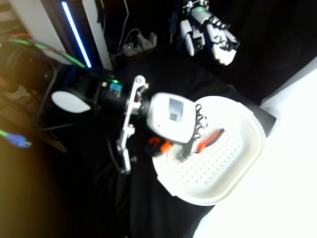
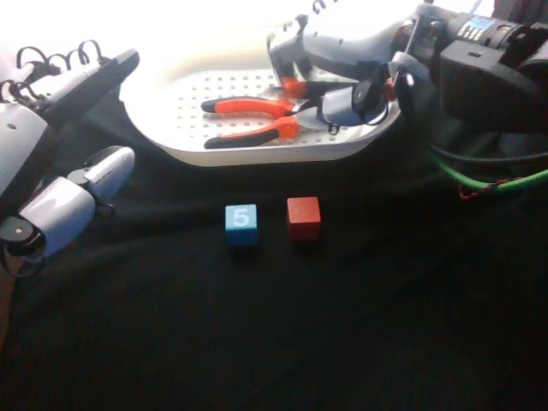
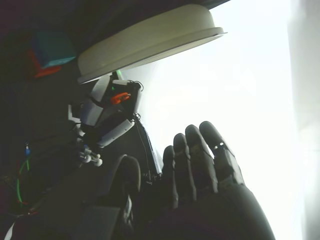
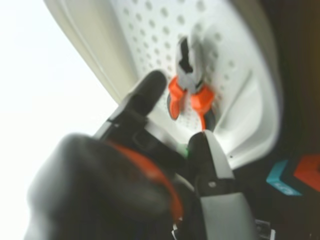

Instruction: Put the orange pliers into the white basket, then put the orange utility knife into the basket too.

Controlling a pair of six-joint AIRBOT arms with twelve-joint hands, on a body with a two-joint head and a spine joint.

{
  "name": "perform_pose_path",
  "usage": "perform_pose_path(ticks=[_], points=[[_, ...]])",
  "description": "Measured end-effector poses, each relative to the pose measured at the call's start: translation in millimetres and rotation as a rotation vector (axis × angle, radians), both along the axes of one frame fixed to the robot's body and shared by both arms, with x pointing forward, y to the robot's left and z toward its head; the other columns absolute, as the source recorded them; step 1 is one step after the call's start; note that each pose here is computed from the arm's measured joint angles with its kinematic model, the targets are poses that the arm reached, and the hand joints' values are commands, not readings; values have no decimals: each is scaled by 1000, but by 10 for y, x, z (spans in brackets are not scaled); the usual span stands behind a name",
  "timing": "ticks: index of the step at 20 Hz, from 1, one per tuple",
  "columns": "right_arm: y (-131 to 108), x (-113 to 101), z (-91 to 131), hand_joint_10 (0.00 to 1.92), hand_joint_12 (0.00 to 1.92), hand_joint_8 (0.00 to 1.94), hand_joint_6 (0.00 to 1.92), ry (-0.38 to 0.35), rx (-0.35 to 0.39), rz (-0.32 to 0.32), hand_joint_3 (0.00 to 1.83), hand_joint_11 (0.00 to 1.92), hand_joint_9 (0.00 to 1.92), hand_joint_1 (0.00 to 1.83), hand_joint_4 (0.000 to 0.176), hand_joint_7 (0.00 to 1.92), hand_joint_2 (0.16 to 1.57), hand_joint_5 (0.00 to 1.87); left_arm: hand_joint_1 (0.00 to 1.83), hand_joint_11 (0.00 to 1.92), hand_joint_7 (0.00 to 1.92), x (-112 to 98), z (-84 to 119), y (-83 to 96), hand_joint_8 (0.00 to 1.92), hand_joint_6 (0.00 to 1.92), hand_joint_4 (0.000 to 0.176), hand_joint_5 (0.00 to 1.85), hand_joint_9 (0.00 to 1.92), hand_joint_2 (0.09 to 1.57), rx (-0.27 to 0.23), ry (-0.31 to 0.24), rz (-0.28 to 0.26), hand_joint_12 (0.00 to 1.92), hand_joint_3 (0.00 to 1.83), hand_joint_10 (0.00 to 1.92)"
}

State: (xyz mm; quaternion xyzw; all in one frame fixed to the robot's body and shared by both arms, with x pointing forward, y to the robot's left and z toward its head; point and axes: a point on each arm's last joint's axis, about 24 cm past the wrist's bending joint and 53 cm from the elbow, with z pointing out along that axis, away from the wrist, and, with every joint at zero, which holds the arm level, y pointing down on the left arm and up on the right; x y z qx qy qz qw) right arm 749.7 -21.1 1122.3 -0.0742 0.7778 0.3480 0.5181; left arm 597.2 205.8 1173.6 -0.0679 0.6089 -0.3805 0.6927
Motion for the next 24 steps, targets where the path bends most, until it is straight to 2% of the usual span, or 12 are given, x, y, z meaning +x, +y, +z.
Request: perform_pose_path(ticks=[4, 5, 6, 8, 10, 12, 15, 17, 20, 21, 22, 24], points=[[72, -105, 103, 0, 0, 0, 0, -17, 26, 26, 0, 0, 0, 264, 71, 0, 1124, 0, 577, 0, 369, -3, 0, -8, 2, 9, 0, 246, 366, 1506, 1, 0, -4, 1013, 0, 136], [69, -146, 151, 0, 0, 0, 0, -24, 34, 33, 0, 0, 0, 363, 42, 0, 1120, 0, 535, 0, 361, -3, -1, -8, 1, 4, 0, 234, 363, 1506, 1, 0, -3, 1007, 1, 129], [-2, -246, 385, 0, 0, 0, 0, -67, 72, 43, 0, 0, 0, 361, 31, 0, 1119, 0, 540, 0, 366, -1, -3, -4, 3, 6, 0, 239, 372, 1502, 1, 1, -2, 1045, 0, 129], [-175, -336, 700, 0, 0, 0, 0, -142, 128, 39, 0, 0, 0, 335, 72, 0, 1124, 0, 549, 0, 348, 3, -3, 8, 1, 2, 0, 217, 350, 1507, -1, 2, 3, 1020, 0, 121], [-433, -521, 1089, 0, 0, 0, 0, -225, 207, 26, 0, 0, 0, 222, 45, 0, 1122, 0, 553, 0, 352, 1, -5, 26, 3, 1, 18, 215, 352, 1484, -2, 10, 10, 1004, 0, 123], [-649, -788, 1352, 0, 10, 0, 0, -312, 260, 32, 0, 22, 0, 195, 110, 0, 1113, 0, 513, 0, 264, -38, 24, 25, 0, 0, 23, 159, 302, 1440, 1, 6, 5, 1003, 0, 95], [-986, -1144, 1198, 0, 19, 0, 0, -329, 301, 9, 17, 25, 0, 342, 113, 0, 1170, 0, 388, 0, 94, -60, 74, 45, 0, 0, 62, 33, 171, 1380, 2, -8, 6, 627, 0, 10], [-1194, -1334, 959, 0, 0, 0, 0, -278, 318, -37, 8, 0, 0, 353, 147, 0, 1175, 0, 288, 0, 8, -59, 145, 102, 0, 0, 78, 0, 65, 1353, 4, -25, 18, 335, 0, 5], [-1645, -1532, 1067, 0, 0, 0, 0, -331, 370, -138, 8, 0, 0, 346, 126, 0, 1186, 0, 176, 0, 0, -79, 244, 168, 0, 0, 113, 0, 0, 1309, 6, -55, 31, 15, 0, 0], [-1809, -1589, 1155, 0, 0, 0, 0, -363, 392, -182, 2, 0, 0, 301, 100, 0, 1175, 0, 154, 0, 0, -93, 261, 186, 0, 0, 125, 0, 0, 1270, 4, -56, 37, 2, 0, 0], [-1929, -1630, 1223, 0, 0, 0, 0, -390, 401, -211, 0, 0, 0, 278, 90, 0, 1144, 0, 124, 0, 0, -102, 284, 202, 0, 0, 158, 0, 0, 1218, 7, -62, 38, 0, 0, 0], [-2067, -1762, 1433, 0, 0, 0, 0, -466, 431, -230, 0, 0, 0, 176, 78, 0, 1097, 0, 75, 0, 0, -140, 385, 247, 0, 0, 175, 0, 0, 1181, 9, -88, 46, 0, 0, 0]])
